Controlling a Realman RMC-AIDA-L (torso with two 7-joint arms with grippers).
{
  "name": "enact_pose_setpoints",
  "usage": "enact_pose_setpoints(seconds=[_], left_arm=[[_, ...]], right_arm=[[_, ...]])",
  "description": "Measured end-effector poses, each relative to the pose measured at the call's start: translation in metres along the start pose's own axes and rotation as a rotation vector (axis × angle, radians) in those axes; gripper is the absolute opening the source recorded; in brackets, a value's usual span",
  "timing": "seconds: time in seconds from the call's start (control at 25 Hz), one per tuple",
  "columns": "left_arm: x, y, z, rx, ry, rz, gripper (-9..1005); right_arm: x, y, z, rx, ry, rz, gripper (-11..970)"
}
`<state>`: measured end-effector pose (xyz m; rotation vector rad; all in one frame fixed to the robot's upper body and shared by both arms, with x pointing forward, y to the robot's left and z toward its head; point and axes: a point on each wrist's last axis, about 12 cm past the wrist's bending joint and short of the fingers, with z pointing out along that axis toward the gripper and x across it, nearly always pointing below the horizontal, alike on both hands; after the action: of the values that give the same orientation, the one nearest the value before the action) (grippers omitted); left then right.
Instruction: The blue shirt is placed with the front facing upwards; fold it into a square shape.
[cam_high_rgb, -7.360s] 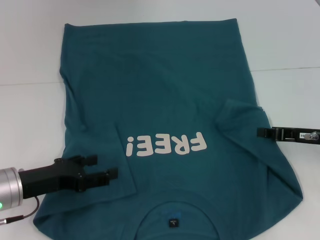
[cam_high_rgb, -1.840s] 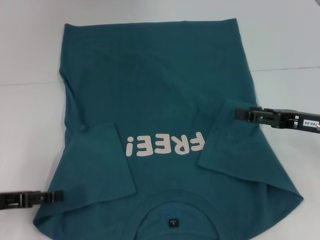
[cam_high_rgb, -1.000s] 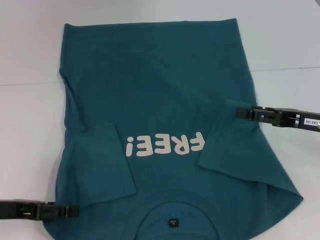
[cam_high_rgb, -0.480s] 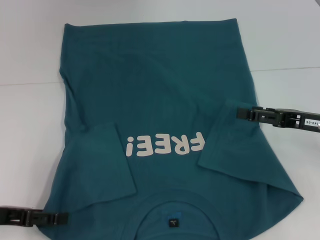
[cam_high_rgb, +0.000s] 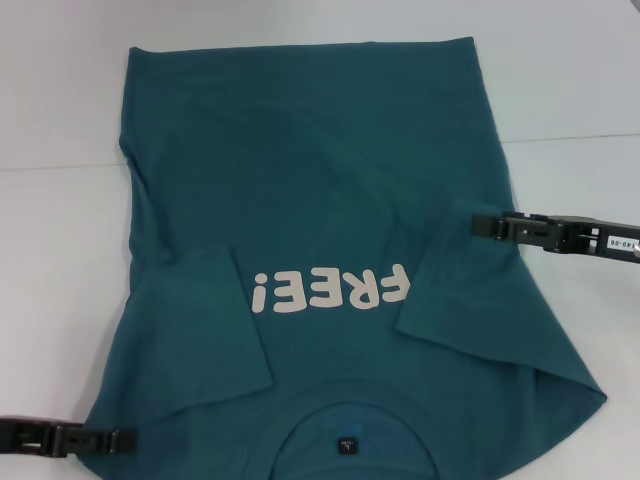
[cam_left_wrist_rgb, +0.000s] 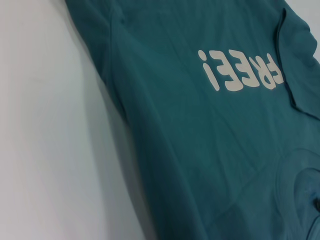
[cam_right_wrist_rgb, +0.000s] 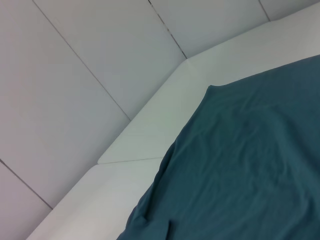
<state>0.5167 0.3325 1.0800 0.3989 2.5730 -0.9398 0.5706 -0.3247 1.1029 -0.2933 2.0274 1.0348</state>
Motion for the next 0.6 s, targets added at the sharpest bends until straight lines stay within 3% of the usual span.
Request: enact_pose_setpoints(seconds=[0.28,0.6], left_arm=[[-0.0059,-0.0039,0.0031,0.014,0.001,0.013,887],[-0.0081,-0.0053,0.0012,0.021,0.005,0.012,822]], right_arm=[[-0.0004,-0.0002,-0.0004,0.001,-0.002,0.0,942],[-0.0007,-0.0003,-0.0005,0.001,-0.004,0.0,941]])
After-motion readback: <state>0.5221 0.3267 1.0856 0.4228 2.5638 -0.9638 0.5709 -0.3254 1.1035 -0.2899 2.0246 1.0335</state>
